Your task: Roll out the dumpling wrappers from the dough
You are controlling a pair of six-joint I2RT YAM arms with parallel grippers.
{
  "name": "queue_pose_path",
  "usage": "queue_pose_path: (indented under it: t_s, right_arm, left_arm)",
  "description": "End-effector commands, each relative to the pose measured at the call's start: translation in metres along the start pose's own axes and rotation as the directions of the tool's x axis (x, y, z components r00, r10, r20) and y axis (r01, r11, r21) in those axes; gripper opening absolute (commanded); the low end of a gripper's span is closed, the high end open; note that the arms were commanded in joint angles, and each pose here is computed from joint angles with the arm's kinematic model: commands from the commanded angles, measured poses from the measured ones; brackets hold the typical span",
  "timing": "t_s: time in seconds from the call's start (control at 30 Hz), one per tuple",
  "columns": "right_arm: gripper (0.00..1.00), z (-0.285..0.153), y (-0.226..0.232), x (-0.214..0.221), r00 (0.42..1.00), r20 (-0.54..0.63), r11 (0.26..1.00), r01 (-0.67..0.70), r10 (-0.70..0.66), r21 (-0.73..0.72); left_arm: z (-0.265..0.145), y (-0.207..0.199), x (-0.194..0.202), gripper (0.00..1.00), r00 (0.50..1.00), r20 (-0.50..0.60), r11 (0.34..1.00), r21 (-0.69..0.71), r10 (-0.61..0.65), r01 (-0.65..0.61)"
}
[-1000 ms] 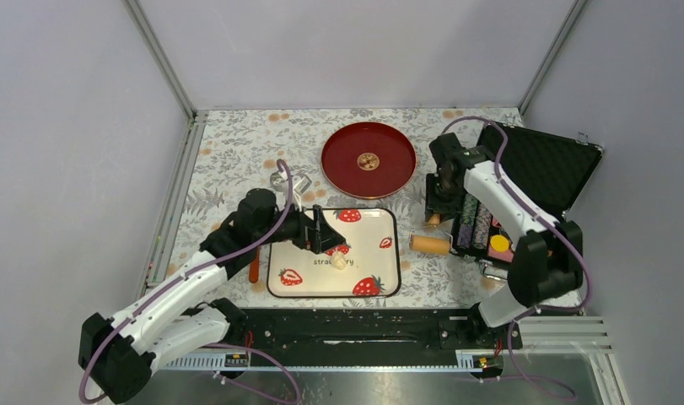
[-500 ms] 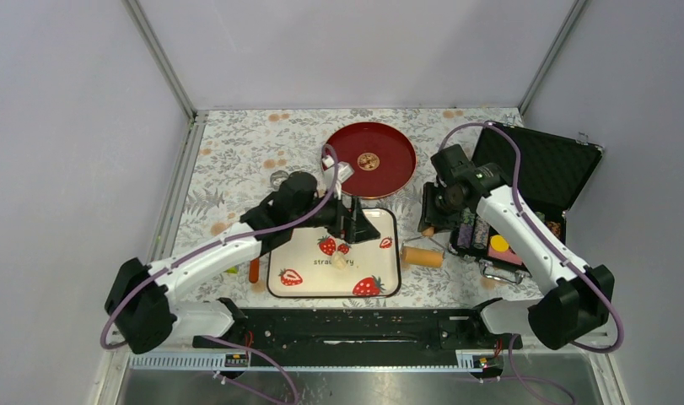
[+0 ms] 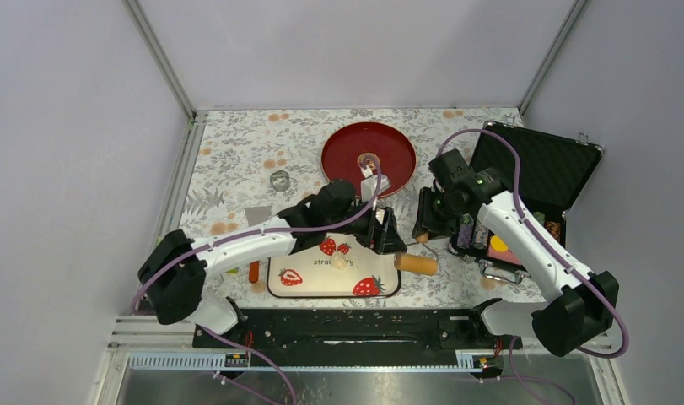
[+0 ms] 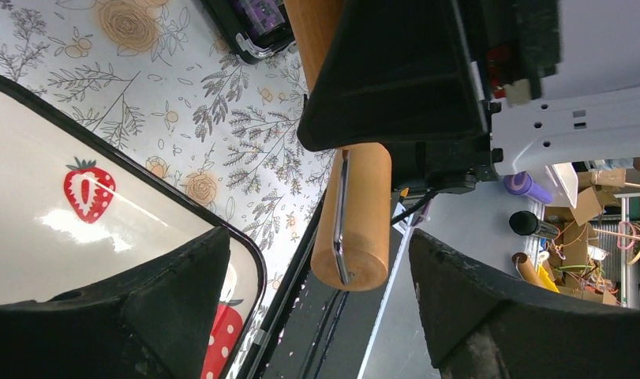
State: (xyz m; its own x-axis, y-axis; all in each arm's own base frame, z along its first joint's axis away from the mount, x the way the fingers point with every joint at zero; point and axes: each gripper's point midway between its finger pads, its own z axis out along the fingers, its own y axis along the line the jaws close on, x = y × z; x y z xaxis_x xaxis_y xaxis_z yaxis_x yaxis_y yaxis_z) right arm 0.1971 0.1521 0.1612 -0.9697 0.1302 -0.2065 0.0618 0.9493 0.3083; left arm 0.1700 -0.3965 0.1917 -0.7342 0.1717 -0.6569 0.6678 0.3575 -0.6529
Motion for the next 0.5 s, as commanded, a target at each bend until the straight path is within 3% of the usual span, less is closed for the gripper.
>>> queue_pose_path:
  t_s: [0.0, 0.2, 0.33, 0.47]
  right_arm:
    - [0.00, -0.014, 0.013, 0.006, 1.000, 0.005, 0.998, -0.009, 0.009, -0.063]
    - [0.00, -0.016, 0.014, 0.006, 1.000, 0.007, 0.998, -0.009, 0.009, -0.067]
    - [0.00, -0.015, 0.014, 0.008, 1.000, 0.002, 0.997, -0.011, 0.012, -0.071]
    - [0.00, -0.014, 0.012, 0.009, 1.000, -0.002, 0.998, -0.011, 0.011, -0.067]
  left_arm:
    - [0.013, -0.022, -0.027, 0.80, 0.996, 0.083, 0.997, 0.064, 0.036, -0.042]
    - [0.026, -0.024, -0.019, 0.65, 0.998, 0.057, 0.996, 0.088, 0.019, -0.024]
    - [0.032, -0.024, -0.014, 0.46, 0.999, 0.039, 0.994, 0.110, 0.004, -0.009]
    - [0.033, -0.025, -0.014, 0.10, 0.999, 0.042, 0.993, 0.118, -0.002, -0.002]
